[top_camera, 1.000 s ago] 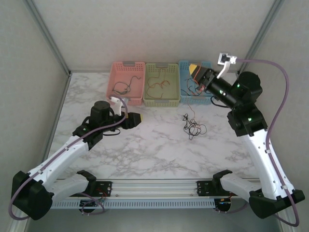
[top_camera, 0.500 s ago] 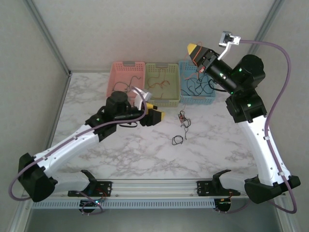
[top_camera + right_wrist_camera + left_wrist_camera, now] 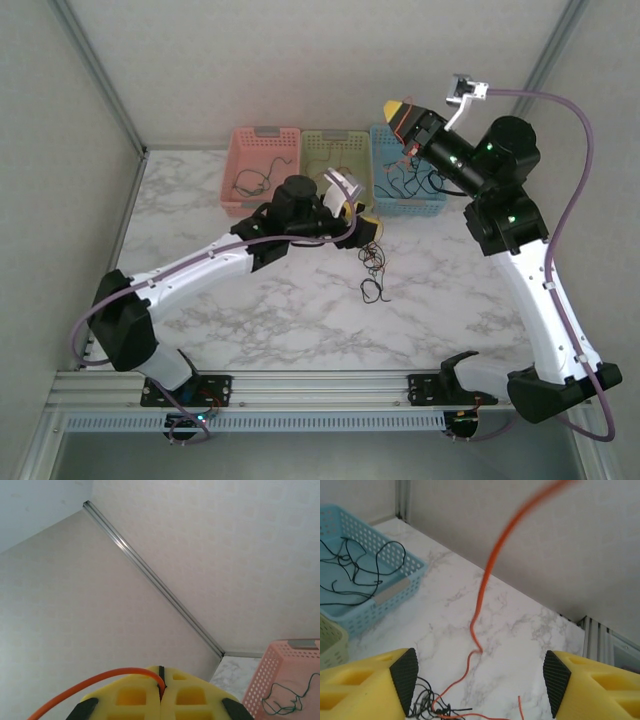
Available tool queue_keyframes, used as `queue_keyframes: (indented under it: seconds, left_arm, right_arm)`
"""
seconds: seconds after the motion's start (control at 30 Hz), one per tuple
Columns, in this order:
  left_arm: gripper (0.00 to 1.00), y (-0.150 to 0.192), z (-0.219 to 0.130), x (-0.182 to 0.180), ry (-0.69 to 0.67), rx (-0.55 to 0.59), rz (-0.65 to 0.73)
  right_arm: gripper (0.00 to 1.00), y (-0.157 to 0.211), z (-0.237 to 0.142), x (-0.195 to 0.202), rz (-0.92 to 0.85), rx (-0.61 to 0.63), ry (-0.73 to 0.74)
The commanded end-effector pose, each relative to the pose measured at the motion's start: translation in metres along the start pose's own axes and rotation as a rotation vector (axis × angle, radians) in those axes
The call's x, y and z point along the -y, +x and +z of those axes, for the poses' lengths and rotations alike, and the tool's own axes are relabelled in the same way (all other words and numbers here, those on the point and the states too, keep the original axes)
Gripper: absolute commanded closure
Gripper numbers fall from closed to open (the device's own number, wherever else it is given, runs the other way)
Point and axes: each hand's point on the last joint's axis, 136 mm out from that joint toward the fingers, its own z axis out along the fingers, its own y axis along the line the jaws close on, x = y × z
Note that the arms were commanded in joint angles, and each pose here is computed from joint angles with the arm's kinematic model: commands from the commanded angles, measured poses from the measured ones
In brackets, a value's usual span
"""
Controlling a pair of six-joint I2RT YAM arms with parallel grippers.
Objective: Untangle the cables
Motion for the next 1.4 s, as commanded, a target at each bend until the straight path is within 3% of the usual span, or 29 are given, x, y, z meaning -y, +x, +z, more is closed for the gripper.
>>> queue_keyframes:
  seconds: [0.0,0.1,0.17,0.27,0.33,0.57,0.7,0.83,0.9,0.97,1.1,1.37]
  left_arm:
    - [0.39,-0.026,0.003,-0.002,-0.022,0.076,0.038]
    - [0.47,-0.031,0.007,0.004,0.021,0.107,0.021]
    - [0.58,-0.033,0.007,0.006,0.027,0.119,0.018]
    - [0.90,-0.033,0.004,0.003,0.003,0.117,0.016]
    - [1.00,-0.032,0.000,0.001,-0.013,0.120,0.013]
    - [1.00,-0.044,-0.023,0.013,-0.002,0.152,0.035]
    - [1.00,-0.045,-0.043,0.021,0.002,0.129,0.031]
    - [1.00,-0.054,-0.076,0.033,0.003,0.162,0.021]
    - [1.00,-0.064,-0.097,0.038,-0.019,0.187,0.027]
    - [1.00,-0.074,-0.117,0.041,-0.047,0.217,0.032]
    - [1.00,-0.087,-0.147,0.045,-0.088,0.258,0.036]
    - [1.00,-0.085,-0.165,0.041,-0.156,0.222,0.033]
  right_arm:
    - [1.00,-0.003,-0.008,-0.006,-0.001,0.026,-0.002]
    - [1.00,-0.001,-0.007,-0.003,0.007,0.022,0.004]
    - [1.00,0.001,-0.007,0.000,0.010,0.019,0.009]
    - [1.00,0.002,-0.006,0.003,0.008,0.019,0.021]
    - [1.00,0.002,-0.008,0.003,0.002,0.018,0.024]
    - [1.00,0.016,-0.010,0.031,-0.034,0.001,0.130]
    - [0.99,0.036,-0.016,0.084,-0.108,-0.028,0.326]
    - [0.65,0.078,-0.025,0.166,-0.175,-0.164,0.603]
    - [0.46,0.107,-0.028,0.193,-0.194,-0.279,0.664]
    - [0.36,0.133,-0.036,0.215,-0.192,-0.345,0.702]
    - [0.26,0.175,-0.055,0.247,-0.195,-0.377,0.726]
    - [0.22,0.255,-0.062,0.246,-0.131,-0.445,0.441]
